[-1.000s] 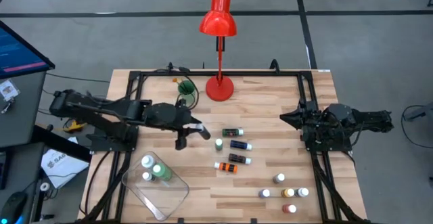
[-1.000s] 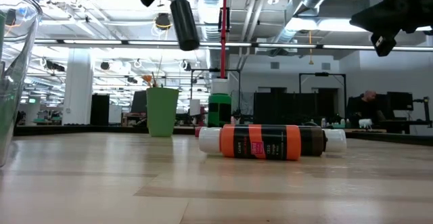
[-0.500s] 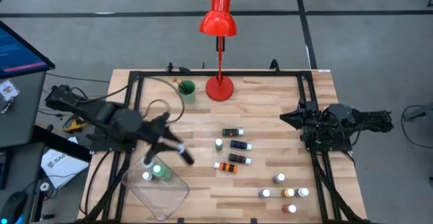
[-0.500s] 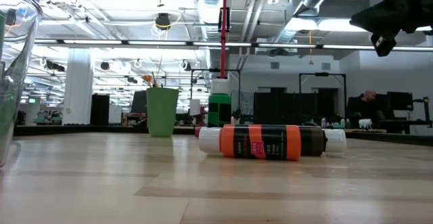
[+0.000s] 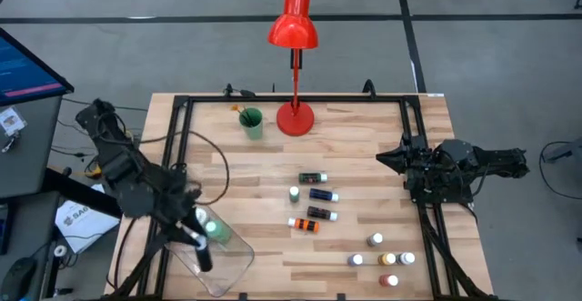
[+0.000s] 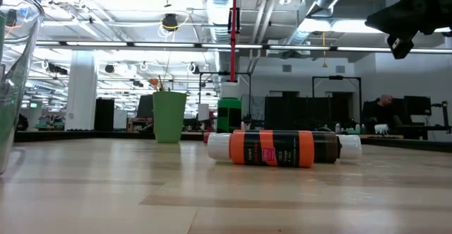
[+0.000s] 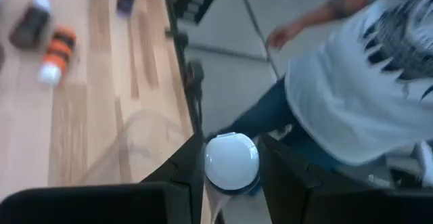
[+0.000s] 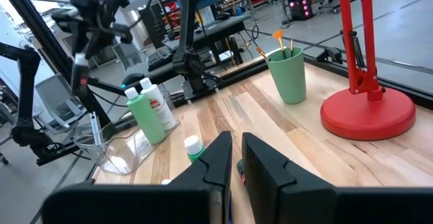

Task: Pick & Place Paint Supplies
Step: Put the black coloring bottle into the transparent bin

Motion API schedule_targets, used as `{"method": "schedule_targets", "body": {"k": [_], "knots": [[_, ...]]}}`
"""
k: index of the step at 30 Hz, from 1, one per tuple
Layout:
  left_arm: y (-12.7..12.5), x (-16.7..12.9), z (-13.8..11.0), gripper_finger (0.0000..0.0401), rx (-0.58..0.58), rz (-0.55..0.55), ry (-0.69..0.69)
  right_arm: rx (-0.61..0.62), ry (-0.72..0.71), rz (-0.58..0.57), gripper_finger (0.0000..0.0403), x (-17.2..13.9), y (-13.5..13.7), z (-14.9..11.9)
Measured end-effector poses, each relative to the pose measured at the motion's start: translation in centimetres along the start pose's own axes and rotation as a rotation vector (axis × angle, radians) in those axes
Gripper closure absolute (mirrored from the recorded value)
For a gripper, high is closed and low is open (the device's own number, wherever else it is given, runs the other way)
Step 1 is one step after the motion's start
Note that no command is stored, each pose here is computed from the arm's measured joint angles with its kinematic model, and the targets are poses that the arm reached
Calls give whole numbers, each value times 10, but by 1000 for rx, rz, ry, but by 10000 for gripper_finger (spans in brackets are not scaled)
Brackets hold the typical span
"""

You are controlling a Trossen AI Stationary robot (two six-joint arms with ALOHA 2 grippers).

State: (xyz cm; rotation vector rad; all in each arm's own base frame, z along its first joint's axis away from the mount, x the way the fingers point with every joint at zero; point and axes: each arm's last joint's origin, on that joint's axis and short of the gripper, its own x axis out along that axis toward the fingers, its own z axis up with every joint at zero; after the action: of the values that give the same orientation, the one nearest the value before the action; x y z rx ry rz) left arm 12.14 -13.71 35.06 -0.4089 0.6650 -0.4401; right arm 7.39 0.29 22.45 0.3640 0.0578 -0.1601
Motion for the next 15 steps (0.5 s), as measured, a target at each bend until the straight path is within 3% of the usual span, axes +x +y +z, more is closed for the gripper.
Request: {"method": "schedule_targets", "body": {"k": [6, 15], "knots": [[-13, 7, -22, 303, 13, 13, 126, 0, 0, 0, 370, 0, 0, 0], [-12, 7, -50, 303, 96, 172, 258, -1, 1, -1, 369, 0, 0, 0]]}}
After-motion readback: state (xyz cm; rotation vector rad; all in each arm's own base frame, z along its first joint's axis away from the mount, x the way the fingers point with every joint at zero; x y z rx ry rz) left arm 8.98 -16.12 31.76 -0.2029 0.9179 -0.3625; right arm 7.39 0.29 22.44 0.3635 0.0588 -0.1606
